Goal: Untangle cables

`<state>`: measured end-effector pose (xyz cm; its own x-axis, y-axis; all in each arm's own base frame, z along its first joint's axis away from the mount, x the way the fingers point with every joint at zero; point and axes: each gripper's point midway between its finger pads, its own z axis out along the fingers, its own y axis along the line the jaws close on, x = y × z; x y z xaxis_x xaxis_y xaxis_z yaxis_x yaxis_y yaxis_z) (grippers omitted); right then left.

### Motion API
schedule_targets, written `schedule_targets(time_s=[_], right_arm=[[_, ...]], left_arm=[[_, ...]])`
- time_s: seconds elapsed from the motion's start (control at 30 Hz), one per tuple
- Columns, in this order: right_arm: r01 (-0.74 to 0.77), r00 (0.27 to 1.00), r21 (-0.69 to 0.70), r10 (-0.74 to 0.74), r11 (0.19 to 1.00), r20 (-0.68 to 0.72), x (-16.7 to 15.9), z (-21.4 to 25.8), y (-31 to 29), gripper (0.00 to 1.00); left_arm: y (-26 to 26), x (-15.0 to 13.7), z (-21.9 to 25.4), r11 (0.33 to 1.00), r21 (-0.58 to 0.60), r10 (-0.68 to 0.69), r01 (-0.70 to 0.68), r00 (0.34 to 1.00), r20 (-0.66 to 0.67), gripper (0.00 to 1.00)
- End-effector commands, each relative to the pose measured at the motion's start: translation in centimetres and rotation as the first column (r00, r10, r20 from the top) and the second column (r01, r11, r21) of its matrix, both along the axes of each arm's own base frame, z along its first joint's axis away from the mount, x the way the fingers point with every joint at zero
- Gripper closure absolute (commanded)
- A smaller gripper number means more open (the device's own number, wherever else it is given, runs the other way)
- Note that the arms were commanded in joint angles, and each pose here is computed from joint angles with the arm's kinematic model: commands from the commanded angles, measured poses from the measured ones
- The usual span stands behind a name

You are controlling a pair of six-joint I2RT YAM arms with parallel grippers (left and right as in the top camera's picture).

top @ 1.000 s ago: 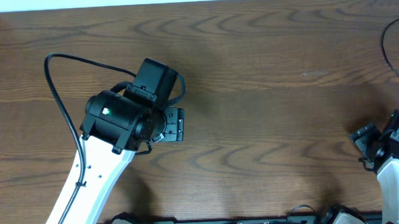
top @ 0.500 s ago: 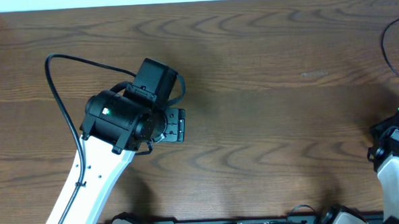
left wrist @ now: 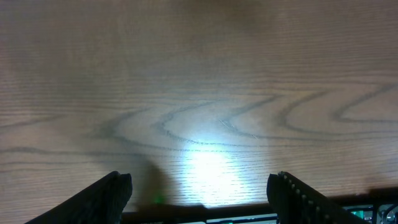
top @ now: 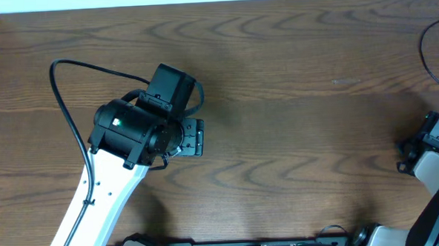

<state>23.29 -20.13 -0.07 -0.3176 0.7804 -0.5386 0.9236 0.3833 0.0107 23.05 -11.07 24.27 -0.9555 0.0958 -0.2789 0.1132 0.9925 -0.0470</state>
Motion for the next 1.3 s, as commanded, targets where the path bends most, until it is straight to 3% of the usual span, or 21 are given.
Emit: schedule_targets(time_s=[0.0, 0.3, 0.37, 0.43, 0.57, 0.67, 0.83, 0.93, 1.07, 1.27], right_arm=[[0.001, 1.000, 0.002, -0.001, 1.000, 0.003, 0.3, -0.5, -0.4, 0.45], [0.030, 0.995, -0.051, -0.025, 0.998, 0.096, 1.7, 0.6, -2.2, 0.50], [0.048, 0.993, -0.059, -0.041, 0.997, 0.108, 1.5, 0.8, -2.8, 0.63], [0.089, 0.989, -0.049, -0.083, 0.995, 0.122, 0.9, 0.8, -3.5, 0.99], [0.137, 0.966, 0.040, -0.143, 0.990, 0.215, 1.0, 0.9, -4.2, 0.99], [0.085, 0.935, 0.111, -0.118, 0.990, 0.335, 2.7, 2.0, -4.6, 0.99], [-0.100, 0.798, 0.156, -0.015, 0.983, 0.602, 7.2, 7.2, -5.7, 0.99], [-0.126, 0.712, 0.155, -0.019, 0.980, 0.702, 8.3, 10.6, -7.3, 0.99], [-0.087, 0.658, 0.086, -0.007, 0.993, 0.753, 8.1, 14.6, -10.9, 0.99], [0.058, 0.635, 0.026, -0.056, 0.998, 0.771, 4.9, 17.3, -15.9, 0.99]], left_arm=[[0.0, 0.0, -0.2, 1.000, 0.011, -0.016, 0.016, 1.000, -0.007, 0.25], [0.0, 0.0, -0.2, 1.000, 0.010, -0.016, 0.016, 1.000, -0.007, 0.25], [0.0, 0.0, -0.2, 1.000, 0.010, -0.016, 0.016, 1.000, -0.007, 0.25], [0.0, 0.0, -0.2, 1.000, 0.010, -0.016, 0.016, 1.000, -0.007, 0.25], [0.0, 0.0, -0.2, 1.000, 0.010, -0.016, 0.016, 1.000, -0.007, 0.25], [0.0, 0.0, -0.2, 1.000, 0.010, -0.016, 0.016, 1.000, -0.007, 0.24], [0.0, 0.0, -0.2, 1.000, 0.010, -0.015, 0.015, 1.000, -0.007, 0.24], [0.0, 0.0, -0.2, 1.000, 0.009, -0.012, 0.012, 1.000, -0.008, 0.25], [-0.4, -0.2, -0.3, 1.000, -0.013, -0.019, 0.019, 1.000, -0.019, 0.25], [-0.4, -0.2, -0.3, 1.000, -0.014, -0.015, 0.015, 1.000, -0.019, 0.25]])
